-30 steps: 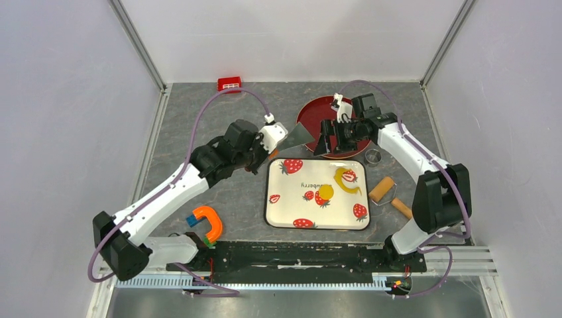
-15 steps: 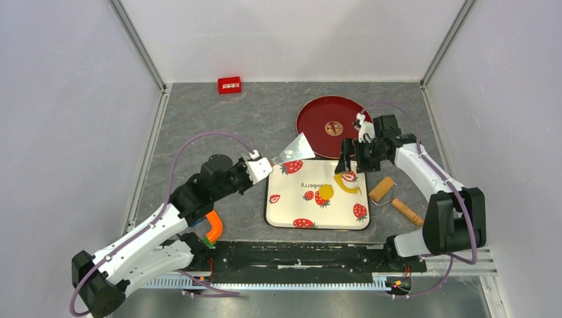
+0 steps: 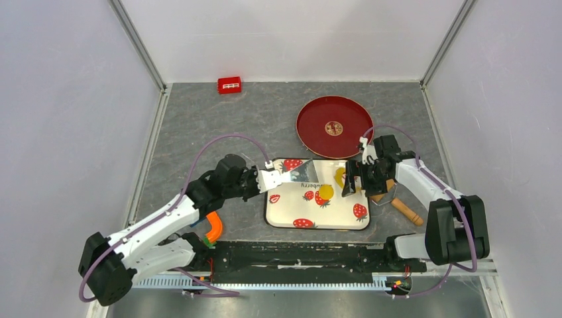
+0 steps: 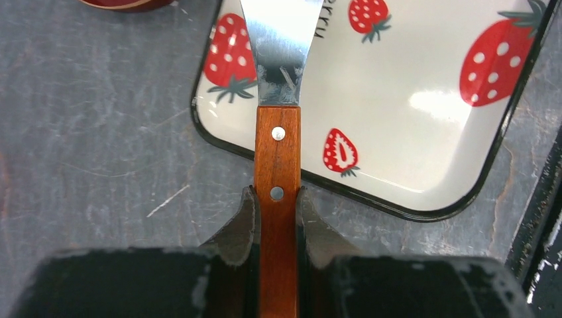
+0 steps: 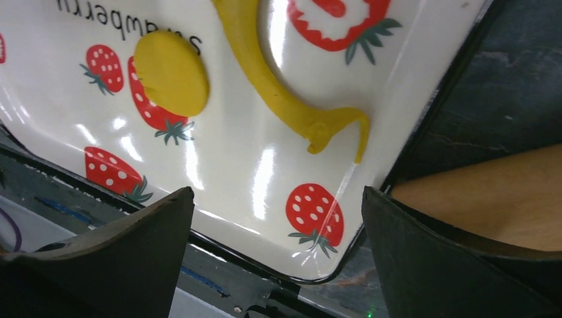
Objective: Roll out the dumpling wrappers from the dough
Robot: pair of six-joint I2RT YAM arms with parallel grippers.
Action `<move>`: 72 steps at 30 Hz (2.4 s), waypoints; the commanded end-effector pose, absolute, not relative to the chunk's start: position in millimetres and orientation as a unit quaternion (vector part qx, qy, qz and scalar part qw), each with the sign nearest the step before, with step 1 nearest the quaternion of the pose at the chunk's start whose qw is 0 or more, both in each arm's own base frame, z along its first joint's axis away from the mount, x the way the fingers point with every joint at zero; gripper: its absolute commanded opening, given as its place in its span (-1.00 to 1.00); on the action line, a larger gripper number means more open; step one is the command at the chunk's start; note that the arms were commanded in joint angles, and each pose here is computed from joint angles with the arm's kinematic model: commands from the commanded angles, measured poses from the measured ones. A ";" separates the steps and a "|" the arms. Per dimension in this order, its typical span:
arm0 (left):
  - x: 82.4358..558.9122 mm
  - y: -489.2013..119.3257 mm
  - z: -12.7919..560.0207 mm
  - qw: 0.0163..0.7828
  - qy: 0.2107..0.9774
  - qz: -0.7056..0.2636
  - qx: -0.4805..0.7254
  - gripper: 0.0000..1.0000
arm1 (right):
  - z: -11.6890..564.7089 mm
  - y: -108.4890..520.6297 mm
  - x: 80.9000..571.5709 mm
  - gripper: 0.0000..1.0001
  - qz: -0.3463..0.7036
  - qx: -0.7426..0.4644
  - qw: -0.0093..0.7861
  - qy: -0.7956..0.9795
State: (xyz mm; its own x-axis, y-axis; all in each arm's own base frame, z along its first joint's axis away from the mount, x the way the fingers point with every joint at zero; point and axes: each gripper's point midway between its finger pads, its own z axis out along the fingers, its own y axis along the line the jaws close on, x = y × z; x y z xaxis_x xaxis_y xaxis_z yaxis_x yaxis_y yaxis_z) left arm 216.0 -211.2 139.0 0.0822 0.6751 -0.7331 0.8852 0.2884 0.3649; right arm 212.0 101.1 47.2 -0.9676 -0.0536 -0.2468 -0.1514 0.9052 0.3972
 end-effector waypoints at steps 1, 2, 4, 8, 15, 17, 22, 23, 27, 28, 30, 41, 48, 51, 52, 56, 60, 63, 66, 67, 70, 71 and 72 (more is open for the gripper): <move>214.6 -225.6 138.2 0.437 0.644 -0.139 0.612 -0.96 | 46.7 77.5 219.0 0.96 0.169 -0.041 0.137 0.975; 215.2 -226.2 135.7 0.431 0.649 -0.139 0.612 -0.96 | 47.3 74.0 221.3 0.96 0.166 -0.039 0.141 0.975; 216.9 -226.7 129.6 0.421 0.655 -0.138 0.612 -0.96 | 46.0 66.8 224.0 0.96 0.156 -0.036 0.143 0.977; 221.2 -226.0 116.1 0.400 0.663 -0.126 0.620 -0.96 | 34.6 54.5 222.6 0.96 0.136 -0.028 0.129 0.982; 232.2 -225.1 102.5 0.379 0.682 -0.094 0.618 -0.96 | 30.7 57.2 226.7 0.96 0.155 -0.016 0.131 0.979; 236.1 -224.4 99.9 0.376 0.686 -0.084 0.617 -0.96 | 29.8 60.1 225.7 0.96 0.164 -0.017 0.128 0.978; 245.7 -225.0 99.3 0.377 0.698 -0.068 0.604 -0.96 | 26.7 64.5 222.8 0.96 0.177 -0.017 0.123 0.976; 247.3 -225.7 99.5 0.378 0.699 -0.066 0.603 -0.96 | 25.9 65.3 221.8 0.96 0.179 -0.018 0.121 0.976; 249.5 -232.0 95.6 0.374 0.697 -0.066 0.608 -0.96 | 24.0 66.3 219.9 0.96 0.183 -0.019 0.118 0.976; 250.4 -233.3 95.0 0.373 0.696 -0.066 0.610 -0.96 | 23.2 66.7 219.2 0.96 0.185 -0.020 0.117 0.976; 251.7 -237.1 95.5 0.372 0.693 -0.066 0.614 -0.96 | 23.1 67.1 218.9 0.96 0.185 -0.020 0.116 0.976; 250.4 -248.3 84.8 0.356 0.683 -0.070 0.633 -0.96 | 22.8 68.9 218.7 0.96 0.191 -0.022 0.115 0.975; 246.2 -249.6 78.7 0.348 0.672 -0.073 0.650 -0.96 | 21.9 69.7 218.0 0.96 0.194 -0.022 0.113 0.974; 241.1 -249.9 74.6 0.343 0.659 -0.080 0.664 -0.96 | 22.3 70.5 218.5 0.96 0.196 -0.023 0.113 0.974; 239.5 -249.6 73.6 0.341 0.657 -0.082 0.667 -0.96 | 22.4 70.6 218.7 0.96 0.196 -0.023 0.113 0.974; 232.4 -251.3 71.1 0.337 0.649 -0.098 0.675 -0.96 | 22.4 71.0 218.9 0.96 0.198 -0.023 0.113 0.973; 225.0 -253.8 67.4 0.329 0.645 -0.116 0.680 -0.96 | 22.2 71.7 218.6 0.96 0.199 -0.023 0.113 0.973; 221.5 -254.6 65.4 0.323 0.644 -0.125 0.682 -0.96 | 22.5 72.1 218.9 0.96 0.200 -0.023 0.114 0.973; 217.3 -253.9 62.5 0.314 0.645 -0.132 0.685 -0.96 | 22.6 72.7 219.0 0.96 0.202 -0.024 0.113 0.972; 215.7 -253.7 61.3 0.311 0.644 -0.134 0.686 -0.96 | 22.7 72.6 219.1 0.96 0.202 -0.024 0.113 0.972; 212.0 -252.9 58.8 0.305 0.645 -0.140 0.687 -0.96 | 23.0 73.1 219.8 0.96 0.204 -0.024 0.114 0.972; 210.7 -252.7 57.4 0.302 0.646 -0.142 0.686 -0.96 | 23.4 73.4 220.2 0.96 0.205 -0.024 0.115 0.972; 210.0 -252.7 56.8 0.301 0.648 -0.144 0.685 -0.96 | 23.1 73.5 219.8 0.96 0.205 -0.024 0.114 0.972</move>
